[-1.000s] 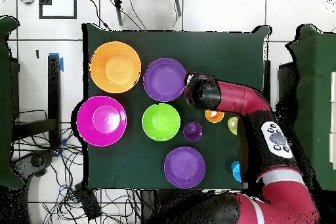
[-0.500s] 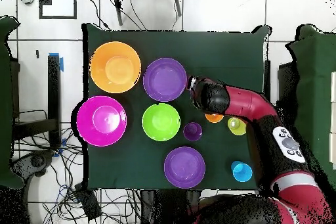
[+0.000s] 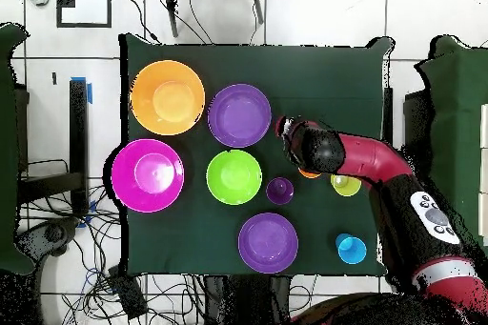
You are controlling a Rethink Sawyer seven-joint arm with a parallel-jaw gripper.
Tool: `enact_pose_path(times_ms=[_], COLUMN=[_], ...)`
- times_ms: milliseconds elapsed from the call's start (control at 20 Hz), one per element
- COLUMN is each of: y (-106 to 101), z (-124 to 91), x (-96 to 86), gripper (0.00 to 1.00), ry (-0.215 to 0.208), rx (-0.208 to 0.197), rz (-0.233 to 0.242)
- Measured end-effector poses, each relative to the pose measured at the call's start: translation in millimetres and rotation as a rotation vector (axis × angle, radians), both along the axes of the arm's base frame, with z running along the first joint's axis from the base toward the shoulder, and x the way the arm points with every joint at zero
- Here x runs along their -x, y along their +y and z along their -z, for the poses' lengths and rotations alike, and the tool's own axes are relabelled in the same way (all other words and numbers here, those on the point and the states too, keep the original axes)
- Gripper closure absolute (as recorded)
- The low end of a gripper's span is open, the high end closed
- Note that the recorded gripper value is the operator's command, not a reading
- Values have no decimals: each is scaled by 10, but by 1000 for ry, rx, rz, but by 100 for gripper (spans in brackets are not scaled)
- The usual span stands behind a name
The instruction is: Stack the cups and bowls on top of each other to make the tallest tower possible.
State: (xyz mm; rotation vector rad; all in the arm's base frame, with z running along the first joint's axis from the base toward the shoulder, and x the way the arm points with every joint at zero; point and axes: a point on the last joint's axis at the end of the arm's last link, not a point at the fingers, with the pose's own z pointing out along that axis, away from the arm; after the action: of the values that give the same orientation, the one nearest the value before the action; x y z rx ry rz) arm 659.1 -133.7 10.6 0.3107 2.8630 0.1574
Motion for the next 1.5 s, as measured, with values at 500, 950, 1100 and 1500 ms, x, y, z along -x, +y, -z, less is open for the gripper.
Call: enact_pose_path(times_ms=[500, 950, 1100, 1500], y=[376, 719, 685, 499], z=[-160, -396, -395, -288], x=[61, 15, 46, 202], gripper=[0, 0, 0, 0], ry=[-15, -40, -36, -21], rx=[79, 119, 117, 97], rz=[-151, -230, -225, -191])
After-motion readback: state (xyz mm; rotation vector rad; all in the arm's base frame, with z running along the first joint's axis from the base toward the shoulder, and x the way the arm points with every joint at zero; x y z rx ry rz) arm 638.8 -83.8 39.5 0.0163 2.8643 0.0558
